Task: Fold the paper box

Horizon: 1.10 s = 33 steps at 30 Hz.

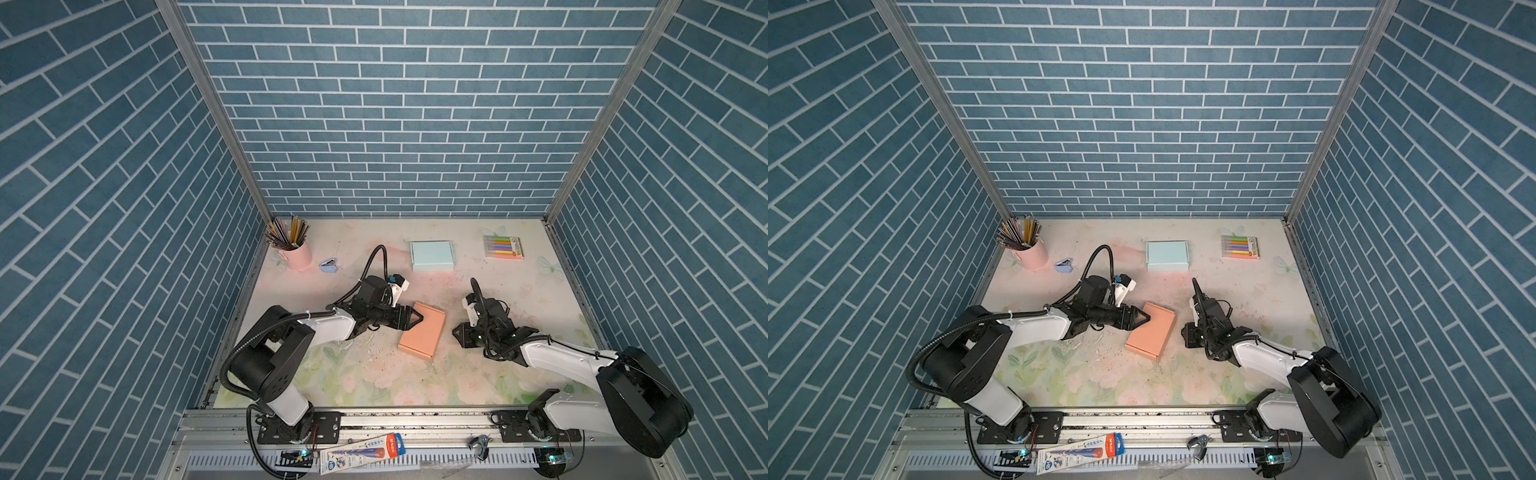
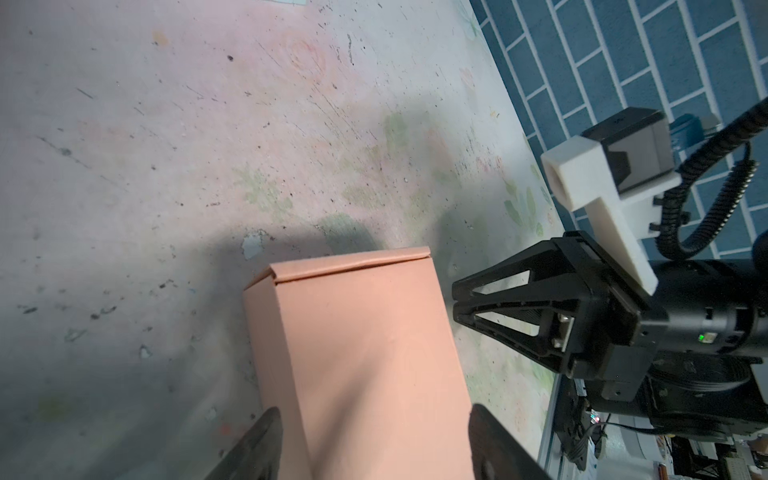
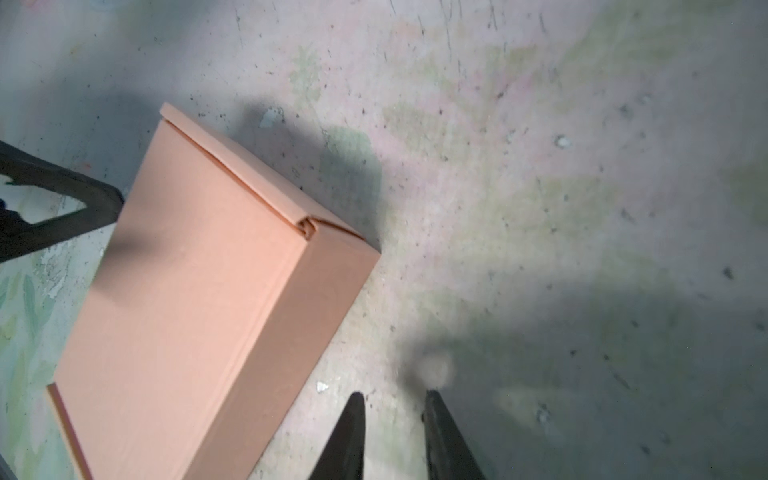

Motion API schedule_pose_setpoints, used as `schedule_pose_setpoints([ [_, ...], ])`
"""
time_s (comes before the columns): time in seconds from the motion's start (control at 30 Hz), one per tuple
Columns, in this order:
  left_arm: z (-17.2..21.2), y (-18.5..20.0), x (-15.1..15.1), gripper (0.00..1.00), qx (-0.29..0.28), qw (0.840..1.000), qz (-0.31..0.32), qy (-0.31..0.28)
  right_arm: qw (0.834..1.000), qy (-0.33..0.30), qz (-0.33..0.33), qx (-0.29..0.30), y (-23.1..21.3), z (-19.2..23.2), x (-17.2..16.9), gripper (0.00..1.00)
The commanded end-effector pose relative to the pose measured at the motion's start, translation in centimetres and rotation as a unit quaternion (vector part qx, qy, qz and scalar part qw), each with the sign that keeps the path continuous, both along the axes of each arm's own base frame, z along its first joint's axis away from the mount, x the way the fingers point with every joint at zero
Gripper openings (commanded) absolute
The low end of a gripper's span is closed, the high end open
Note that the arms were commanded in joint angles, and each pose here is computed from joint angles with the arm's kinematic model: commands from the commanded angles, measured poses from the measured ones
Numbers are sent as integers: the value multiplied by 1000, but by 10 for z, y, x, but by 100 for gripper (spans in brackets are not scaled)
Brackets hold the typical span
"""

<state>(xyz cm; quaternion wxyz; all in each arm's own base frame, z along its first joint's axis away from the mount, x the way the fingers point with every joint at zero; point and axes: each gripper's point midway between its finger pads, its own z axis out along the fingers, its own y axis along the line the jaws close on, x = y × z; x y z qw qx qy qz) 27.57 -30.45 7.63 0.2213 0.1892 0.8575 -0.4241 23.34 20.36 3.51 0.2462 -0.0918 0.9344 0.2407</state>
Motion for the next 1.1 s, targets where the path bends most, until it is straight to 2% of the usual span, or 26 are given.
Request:
schedule_pose_setpoints([
  [0.0, -2, -4, 7, 72, -5, 1000, -8, -2, 1000, -21, 11, 7, 10, 8, 13, 27],
  [1.07, -3, -38, -4, 72, -33, 998, -44, 8, 999, -14, 42, 26, 39, 4, 19, 26],
])
